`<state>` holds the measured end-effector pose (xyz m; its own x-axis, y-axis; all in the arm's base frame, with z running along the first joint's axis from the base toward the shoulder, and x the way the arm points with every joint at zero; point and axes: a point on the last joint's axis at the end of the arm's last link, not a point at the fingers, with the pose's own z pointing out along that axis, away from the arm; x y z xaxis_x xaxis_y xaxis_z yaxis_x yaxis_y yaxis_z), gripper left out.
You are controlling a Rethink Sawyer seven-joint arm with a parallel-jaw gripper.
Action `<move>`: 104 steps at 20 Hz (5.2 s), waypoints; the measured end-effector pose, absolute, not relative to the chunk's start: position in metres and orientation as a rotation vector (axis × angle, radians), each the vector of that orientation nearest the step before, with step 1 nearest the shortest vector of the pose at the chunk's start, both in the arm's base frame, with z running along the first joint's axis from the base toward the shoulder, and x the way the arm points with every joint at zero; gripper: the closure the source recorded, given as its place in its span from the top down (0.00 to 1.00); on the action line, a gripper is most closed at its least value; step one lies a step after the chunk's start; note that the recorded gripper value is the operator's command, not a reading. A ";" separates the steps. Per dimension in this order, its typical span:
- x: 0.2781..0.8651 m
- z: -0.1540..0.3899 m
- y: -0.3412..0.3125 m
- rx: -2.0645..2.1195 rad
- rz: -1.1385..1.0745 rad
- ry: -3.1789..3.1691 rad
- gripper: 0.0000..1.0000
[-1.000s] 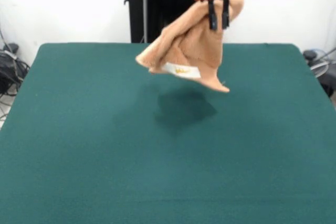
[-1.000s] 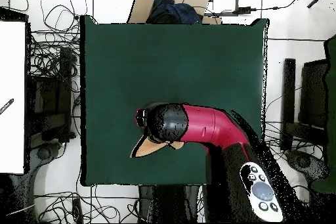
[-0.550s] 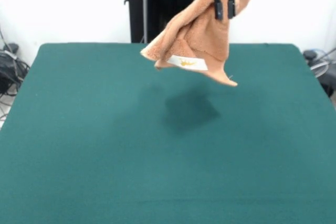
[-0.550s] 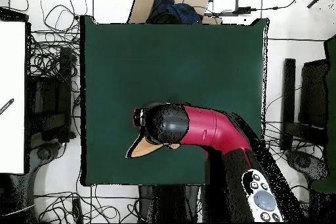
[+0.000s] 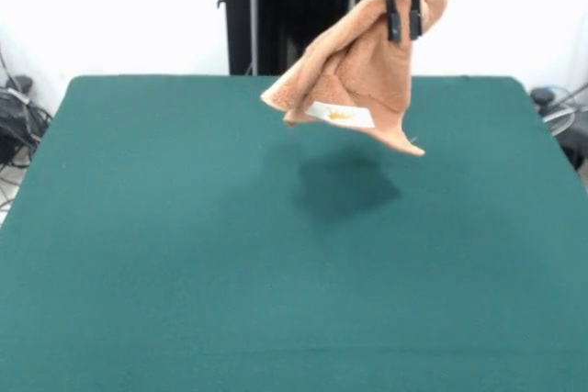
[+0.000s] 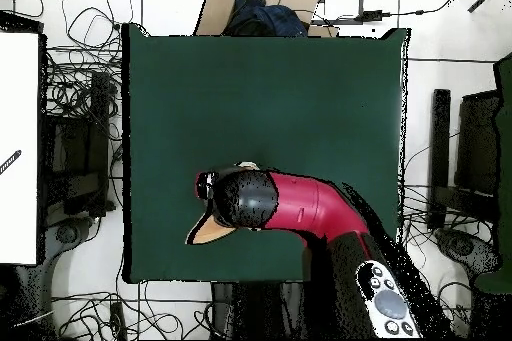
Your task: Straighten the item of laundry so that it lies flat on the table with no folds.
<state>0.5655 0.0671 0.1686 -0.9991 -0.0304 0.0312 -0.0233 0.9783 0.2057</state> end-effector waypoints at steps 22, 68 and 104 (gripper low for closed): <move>0.581 0.116 -0.027 -0.131 -0.358 -3.032 0.00; 0.533 0.104 0.055 -0.002 -0.371 -3.025 0.00; 0.543 0.074 -0.008 -0.179 -0.460 -2.903 0.00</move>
